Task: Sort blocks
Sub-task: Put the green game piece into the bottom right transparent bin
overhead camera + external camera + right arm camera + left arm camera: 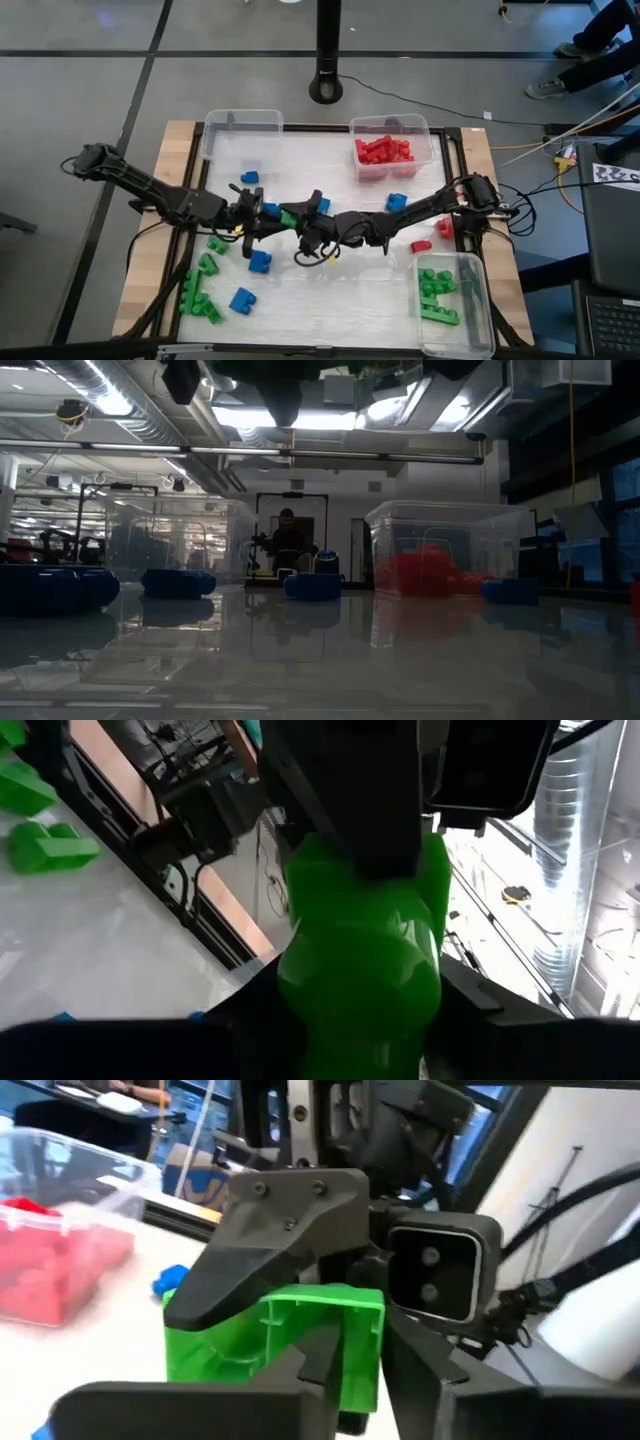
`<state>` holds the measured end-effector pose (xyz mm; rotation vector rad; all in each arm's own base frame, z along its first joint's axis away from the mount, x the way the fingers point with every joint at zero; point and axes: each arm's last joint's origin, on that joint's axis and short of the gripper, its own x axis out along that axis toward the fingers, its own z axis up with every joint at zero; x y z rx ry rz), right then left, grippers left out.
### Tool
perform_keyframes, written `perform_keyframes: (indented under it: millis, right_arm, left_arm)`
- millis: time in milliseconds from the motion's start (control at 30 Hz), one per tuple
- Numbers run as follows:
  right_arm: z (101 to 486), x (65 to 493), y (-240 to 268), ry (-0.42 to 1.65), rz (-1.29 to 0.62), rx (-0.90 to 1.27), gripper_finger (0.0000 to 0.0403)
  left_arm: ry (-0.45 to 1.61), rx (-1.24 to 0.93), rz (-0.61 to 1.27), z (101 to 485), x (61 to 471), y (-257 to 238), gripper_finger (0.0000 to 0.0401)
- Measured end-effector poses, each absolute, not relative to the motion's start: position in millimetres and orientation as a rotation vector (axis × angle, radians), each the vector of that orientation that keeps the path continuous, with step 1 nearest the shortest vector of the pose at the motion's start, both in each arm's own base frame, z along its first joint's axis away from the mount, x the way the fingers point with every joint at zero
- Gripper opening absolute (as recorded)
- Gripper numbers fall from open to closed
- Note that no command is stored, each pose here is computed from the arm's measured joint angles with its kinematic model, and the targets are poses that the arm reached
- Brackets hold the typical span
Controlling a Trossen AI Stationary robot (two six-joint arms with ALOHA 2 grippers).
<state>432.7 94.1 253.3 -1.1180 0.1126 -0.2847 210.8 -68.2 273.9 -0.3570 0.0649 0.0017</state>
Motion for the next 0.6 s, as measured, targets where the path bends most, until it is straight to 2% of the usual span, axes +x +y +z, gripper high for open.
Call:
perform_keyframes:
  millis: [167,300,467,600]
  right_arm:
    - [254,432,94,0.129,-0.305,-1.122,0.0134]
    - [267,422,99,0.193,-0.317,-1.14,0.0134]
    - [286,398,106,0.307,-0.225,-1.115,0.0134]
    - [301,368,105,0.439,-0.127,-0.978,0.0134]
  left_arm:
    - [0.068,-0.298,0.035,276,209,-57,0.0123]
    - [0.079,-0.205,0.059,285,189,-48,0.0163]
    - [0.143,-0.138,0.179,285,162,-36,0.0181]
    - [0.206,-0.157,0.226,259,155,-36,0.0182]
